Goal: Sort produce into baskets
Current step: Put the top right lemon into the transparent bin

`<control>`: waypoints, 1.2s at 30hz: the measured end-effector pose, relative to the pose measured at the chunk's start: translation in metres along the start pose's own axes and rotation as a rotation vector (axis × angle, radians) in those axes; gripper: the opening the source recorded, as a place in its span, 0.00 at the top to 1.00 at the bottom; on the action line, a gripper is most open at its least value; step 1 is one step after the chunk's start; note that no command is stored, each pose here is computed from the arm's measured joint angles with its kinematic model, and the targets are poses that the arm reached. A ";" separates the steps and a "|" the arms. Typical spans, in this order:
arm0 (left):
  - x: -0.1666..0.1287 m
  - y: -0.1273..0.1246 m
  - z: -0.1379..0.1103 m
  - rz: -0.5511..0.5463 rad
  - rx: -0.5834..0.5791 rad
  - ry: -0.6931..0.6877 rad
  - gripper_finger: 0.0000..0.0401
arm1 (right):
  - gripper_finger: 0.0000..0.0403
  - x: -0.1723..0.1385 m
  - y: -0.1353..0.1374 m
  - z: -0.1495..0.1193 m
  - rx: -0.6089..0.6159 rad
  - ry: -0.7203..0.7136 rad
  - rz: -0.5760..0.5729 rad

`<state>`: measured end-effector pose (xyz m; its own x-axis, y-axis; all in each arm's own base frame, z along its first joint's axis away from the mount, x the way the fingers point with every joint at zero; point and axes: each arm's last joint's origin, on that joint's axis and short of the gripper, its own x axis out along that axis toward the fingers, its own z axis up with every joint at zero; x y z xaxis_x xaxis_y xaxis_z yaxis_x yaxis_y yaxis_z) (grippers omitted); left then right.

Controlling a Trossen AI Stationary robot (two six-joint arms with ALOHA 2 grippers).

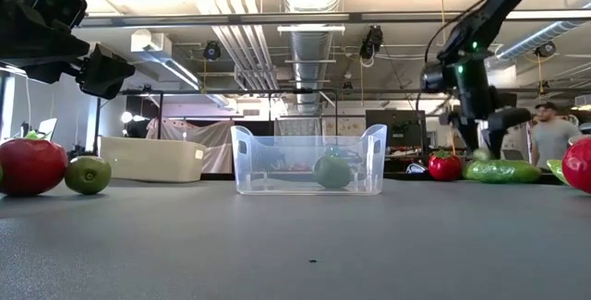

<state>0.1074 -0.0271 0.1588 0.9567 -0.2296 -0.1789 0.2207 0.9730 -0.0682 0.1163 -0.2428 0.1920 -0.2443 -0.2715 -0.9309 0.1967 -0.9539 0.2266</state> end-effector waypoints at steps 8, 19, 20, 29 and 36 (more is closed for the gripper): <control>0.000 0.000 0.000 0.000 0.000 0.000 0.37 | 0.40 -0.062 -0.024 -0.021 -0.318 -0.008 0.259; 0.000 0.000 0.000 0.000 0.000 0.000 0.37 | 0.40 -0.127 -0.111 -0.114 -0.841 0.233 0.558; 0.000 0.000 0.000 0.000 0.000 0.000 0.37 | 0.40 -0.132 -0.120 -0.125 -0.877 0.269 0.589; 0.000 0.000 0.000 0.000 0.000 0.000 0.37 | 0.40 -0.177 -0.159 -0.205 -1.197 0.380 0.666; 0.000 0.000 0.000 0.000 0.000 0.000 0.37 | 0.40 -0.186 -0.147 -0.256 -1.477 0.309 0.560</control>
<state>0.1074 -0.0271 0.1588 0.9568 -0.2296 -0.1786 0.2207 0.9729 -0.0685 0.3759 -0.0190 0.2590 0.3253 -0.3177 -0.8906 0.9344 0.2525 0.2512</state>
